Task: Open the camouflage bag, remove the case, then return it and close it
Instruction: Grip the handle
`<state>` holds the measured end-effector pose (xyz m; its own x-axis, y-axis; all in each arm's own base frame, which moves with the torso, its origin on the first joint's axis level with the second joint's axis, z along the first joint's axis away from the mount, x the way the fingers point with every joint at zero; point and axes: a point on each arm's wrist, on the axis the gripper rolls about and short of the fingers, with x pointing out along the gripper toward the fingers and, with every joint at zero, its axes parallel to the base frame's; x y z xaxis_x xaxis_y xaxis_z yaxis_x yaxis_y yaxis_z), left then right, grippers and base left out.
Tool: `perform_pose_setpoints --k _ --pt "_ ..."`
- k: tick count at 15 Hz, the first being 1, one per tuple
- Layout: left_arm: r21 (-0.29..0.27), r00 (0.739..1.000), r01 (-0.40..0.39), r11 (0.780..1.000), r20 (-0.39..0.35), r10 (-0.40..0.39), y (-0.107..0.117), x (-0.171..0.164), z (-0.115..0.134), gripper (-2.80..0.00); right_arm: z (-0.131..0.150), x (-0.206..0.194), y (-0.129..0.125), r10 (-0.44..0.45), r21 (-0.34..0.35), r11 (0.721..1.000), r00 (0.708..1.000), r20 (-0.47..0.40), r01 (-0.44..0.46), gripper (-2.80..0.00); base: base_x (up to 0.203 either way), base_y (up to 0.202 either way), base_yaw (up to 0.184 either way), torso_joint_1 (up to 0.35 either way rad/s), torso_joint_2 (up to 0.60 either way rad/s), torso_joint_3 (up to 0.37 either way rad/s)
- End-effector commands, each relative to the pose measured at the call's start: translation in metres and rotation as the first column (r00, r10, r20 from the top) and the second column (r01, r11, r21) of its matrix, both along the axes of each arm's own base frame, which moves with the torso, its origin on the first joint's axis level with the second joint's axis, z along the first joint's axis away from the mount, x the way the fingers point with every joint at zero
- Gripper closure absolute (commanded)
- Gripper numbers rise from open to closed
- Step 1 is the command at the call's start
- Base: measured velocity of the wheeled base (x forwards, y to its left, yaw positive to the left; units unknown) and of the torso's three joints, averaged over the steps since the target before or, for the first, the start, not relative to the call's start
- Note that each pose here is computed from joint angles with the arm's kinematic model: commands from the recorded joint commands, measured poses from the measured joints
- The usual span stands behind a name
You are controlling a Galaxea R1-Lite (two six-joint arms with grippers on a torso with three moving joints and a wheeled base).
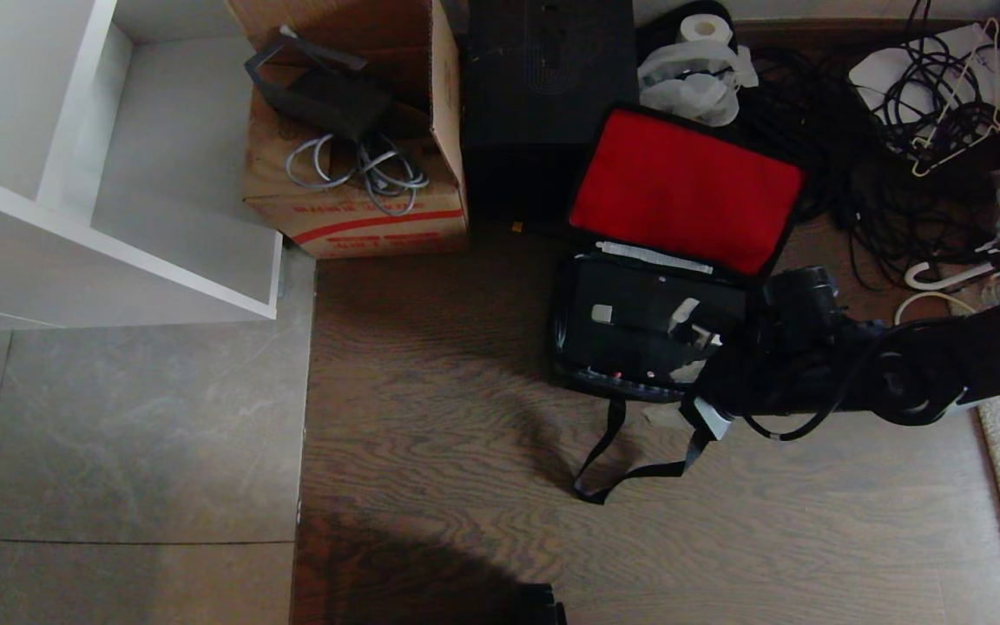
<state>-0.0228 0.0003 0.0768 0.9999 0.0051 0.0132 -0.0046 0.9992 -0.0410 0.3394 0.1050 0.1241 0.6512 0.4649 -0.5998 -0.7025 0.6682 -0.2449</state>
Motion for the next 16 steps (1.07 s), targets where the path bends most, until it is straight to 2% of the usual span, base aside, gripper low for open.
perform_pose_setpoints --k 1,2,3,4,5,7,9,12,14,16 --pt "-0.001 1.0 -0.001 1.0 0.001 0.001 0.0 0.0 0.0 0.0 -0.008 0.008 0.001 -0.186 -0.23 0.95 0.975 0.121 0.209 -2.8 0.0 0.0 0.0 0.0 0.0 0.0" --pt "-0.001 1.0 -0.001 1.0 -0.001 0.001 0.0 0.0 0.0 0.0 -0.013 0.015 0.005 -0.278 -0.327 0.883 0.937 0.213 0.336 -2.8 0.0 0.0 0.0 0.0 0.0 0.0" --pt "-0.001 1.0 -0.001 1.0 0.001 0.001 0.0 0.0 0.0 0.0 -0.018 0.022 0.01 -0.36 -0.398 0.789 0.877 0.318 0.468 -2.8 0.0 0.0 0.0 0.0 0.0 0.0" --pt "-0.001 1.0 -0.001 1.0 -0.001 0.001 0.0 0.0 0.0 0.0 -0.021 0.028 0.017 -0.411 -0.413 0.71 0.812 0.414 0.57 -2.8 0.0 0.0 0.0 0.0 0.0 0.0" --pt "-0.001 1.0 -0.001 1.0 -0.001 0.001 0.0 0.0 0.0 0.0 -0.022 0.035 0.027 -0.432 -0.386 0.671 0.757 0.491 0.633 -2.8 0.0 0.0 0.0 0.0 0.0 0.0" --pt "-0.001 1.0 -0.001 1.0 -0.001 0.001 0.0 0.0 0.0 0.0 -0.011 0.038 0.038 -0.427 -0.327 0.687 0.725 0.54 0.648 -2.8 0.0 0.0 0.0 0.0 0.0 0.0" --pt "-0.001 1.0 -0.001 1.0 -0.001 0.001 0.0 0.0 0.0 0.0 -0.006 0.036 0.043 -0.424 -0.306 0.697 0.717 0.553 0.648 -2.8 0.0 0.0 0.0 0.0 0.0 0.0" --pt "-0.001 1.0 -0.001 1.0 0.0 0.001 0.0 0.0 0.0 0.0 -0.006 0.026 0.056 -0.401 -0.256 0.736 0.708 0.581 0.626 -2.8 0.0 0.0 0.0 0.0 0.0 0.0" --pt "-0.001 1.0 -0.001 1.0 -0.001 0.001 0.0 0.0 0.0 0.0 -0.011 0.023 0.062 -0.362 -0.228 0.767 0.697 0.619 0.6 -2.8 0.0 0.0 0.0 0.0 0.0 0.0" --pt "-0.001 1.0 -0.001 1.0 0.0 0.001 0.0 0.0 0.0 0.0 -0.015 0.022 0.065 -0.266 -0.23 0.806 0.681 0.682 0.545 -2.8 0.0 0.0 0.0 0.0 0.0 0.0"
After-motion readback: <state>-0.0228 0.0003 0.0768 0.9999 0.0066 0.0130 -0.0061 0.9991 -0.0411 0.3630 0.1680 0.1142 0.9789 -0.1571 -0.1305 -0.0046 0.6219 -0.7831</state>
